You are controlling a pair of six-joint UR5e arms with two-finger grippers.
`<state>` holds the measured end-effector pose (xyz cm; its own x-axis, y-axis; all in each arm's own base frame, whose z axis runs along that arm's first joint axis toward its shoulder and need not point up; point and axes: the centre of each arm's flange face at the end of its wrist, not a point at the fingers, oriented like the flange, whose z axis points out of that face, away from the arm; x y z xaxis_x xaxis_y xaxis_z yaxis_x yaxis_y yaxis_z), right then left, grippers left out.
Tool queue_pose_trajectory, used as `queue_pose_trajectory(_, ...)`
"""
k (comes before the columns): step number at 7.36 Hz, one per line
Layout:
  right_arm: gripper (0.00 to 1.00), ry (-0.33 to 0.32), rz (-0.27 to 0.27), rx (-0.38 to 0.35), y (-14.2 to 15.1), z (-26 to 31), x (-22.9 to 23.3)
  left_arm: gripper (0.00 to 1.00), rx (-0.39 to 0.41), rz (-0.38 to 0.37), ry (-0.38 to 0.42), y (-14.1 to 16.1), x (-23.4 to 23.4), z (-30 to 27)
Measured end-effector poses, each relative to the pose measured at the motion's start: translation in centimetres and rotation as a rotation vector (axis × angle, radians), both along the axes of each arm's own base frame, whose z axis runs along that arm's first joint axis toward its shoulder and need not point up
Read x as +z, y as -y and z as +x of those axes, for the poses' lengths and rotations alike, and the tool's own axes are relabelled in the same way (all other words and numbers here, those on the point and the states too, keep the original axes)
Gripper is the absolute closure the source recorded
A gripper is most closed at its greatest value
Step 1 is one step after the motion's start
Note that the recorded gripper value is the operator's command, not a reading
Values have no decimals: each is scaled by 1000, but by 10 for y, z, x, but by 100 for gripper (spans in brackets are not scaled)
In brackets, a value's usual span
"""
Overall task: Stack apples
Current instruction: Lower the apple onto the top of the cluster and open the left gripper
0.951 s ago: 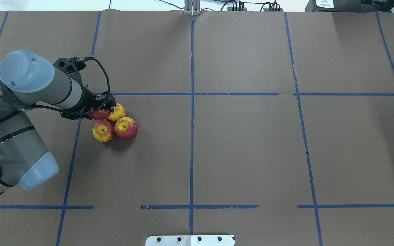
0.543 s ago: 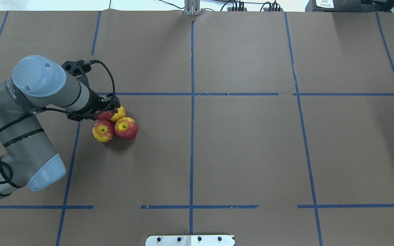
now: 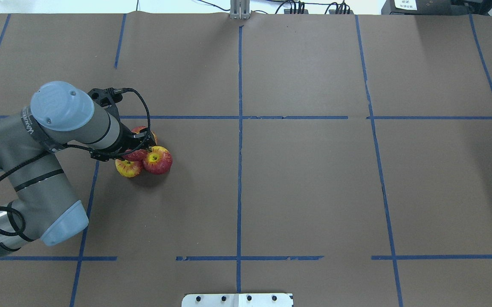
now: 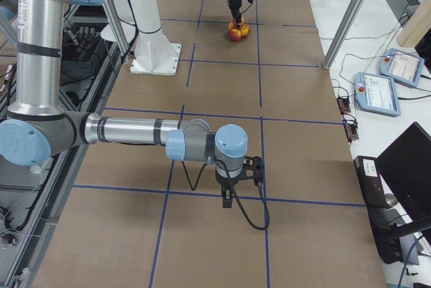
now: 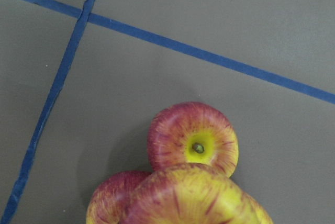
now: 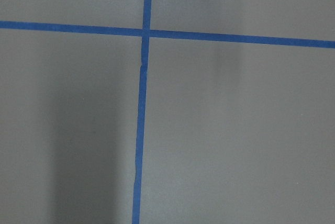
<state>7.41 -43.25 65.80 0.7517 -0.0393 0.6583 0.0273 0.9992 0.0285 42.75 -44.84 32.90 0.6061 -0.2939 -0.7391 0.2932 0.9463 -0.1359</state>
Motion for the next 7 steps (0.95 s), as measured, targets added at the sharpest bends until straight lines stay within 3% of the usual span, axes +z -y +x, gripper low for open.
queue_pose_trajectory(1,0,0,0,0,0,0,0,15,4,3,0,-1,0,1)
queue_pose_trajectory(2,0,0,0,0,0,0,0,1,7,7,-1,-1,-1,1)
queue_pose_trajectory(7,0,0,0,0,0,0,0,0,-18,59,-19,9,-16,-26)
